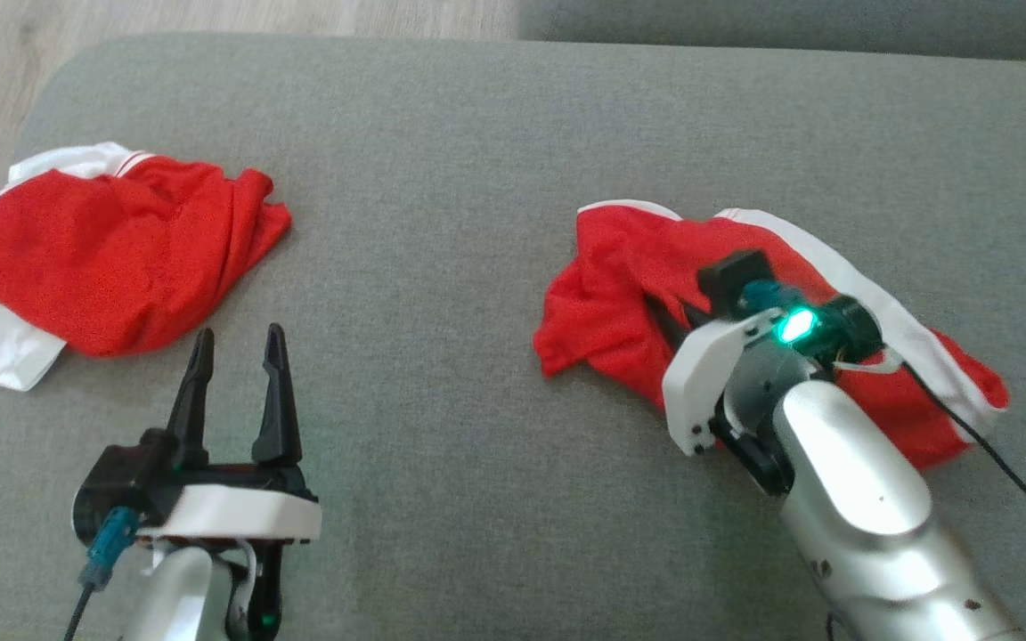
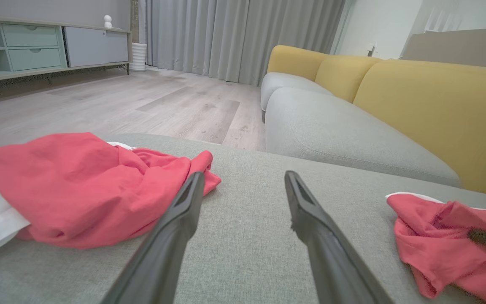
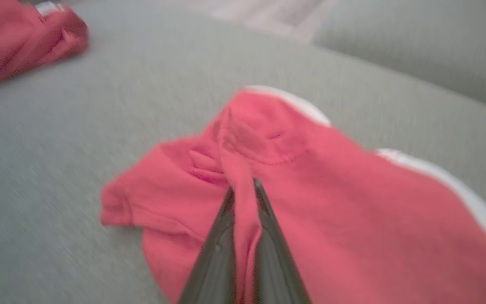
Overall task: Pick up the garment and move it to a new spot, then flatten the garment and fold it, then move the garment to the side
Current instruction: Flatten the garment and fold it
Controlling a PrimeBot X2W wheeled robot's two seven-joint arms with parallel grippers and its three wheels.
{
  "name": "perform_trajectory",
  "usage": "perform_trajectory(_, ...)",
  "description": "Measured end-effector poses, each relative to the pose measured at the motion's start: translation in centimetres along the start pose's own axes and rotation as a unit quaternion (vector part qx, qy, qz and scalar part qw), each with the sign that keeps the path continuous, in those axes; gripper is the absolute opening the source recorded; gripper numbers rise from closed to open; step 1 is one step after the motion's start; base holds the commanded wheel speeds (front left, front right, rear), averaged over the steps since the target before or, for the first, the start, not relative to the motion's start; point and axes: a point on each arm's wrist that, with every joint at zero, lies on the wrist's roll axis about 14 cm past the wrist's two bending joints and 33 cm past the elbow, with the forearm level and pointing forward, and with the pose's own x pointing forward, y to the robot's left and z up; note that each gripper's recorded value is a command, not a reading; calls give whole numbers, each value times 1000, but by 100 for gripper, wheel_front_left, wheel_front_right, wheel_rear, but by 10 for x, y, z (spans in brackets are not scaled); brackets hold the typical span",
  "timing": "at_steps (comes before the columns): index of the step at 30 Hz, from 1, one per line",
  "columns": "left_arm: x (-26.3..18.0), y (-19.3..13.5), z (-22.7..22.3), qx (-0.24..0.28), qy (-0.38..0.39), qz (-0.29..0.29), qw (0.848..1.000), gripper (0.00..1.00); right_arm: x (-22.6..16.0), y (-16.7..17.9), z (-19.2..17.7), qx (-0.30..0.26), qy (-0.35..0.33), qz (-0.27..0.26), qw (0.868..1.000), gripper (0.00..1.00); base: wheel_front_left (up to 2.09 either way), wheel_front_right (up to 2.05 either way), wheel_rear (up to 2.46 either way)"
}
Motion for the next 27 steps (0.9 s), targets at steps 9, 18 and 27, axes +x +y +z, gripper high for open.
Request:
perform_trajectory(9, 3, -12, 12, -2, -19, -19, 1000, 100, -55, 40, 166, 13, -283, 86, 955, 0, 0, 0, 0)
perform_trajectory(18, 3, -29, 16, -4, -26, -45, 999, 100, -99, -56, 174, 165, -371, -21, 914, 0, 0, 0, 0)
perform_trajectory(27, 7, -34, 2, -4, -6, -54, 999, 100, -83, -114, -40, 310, -167, -186, 918, 100, 0, 0, 0)
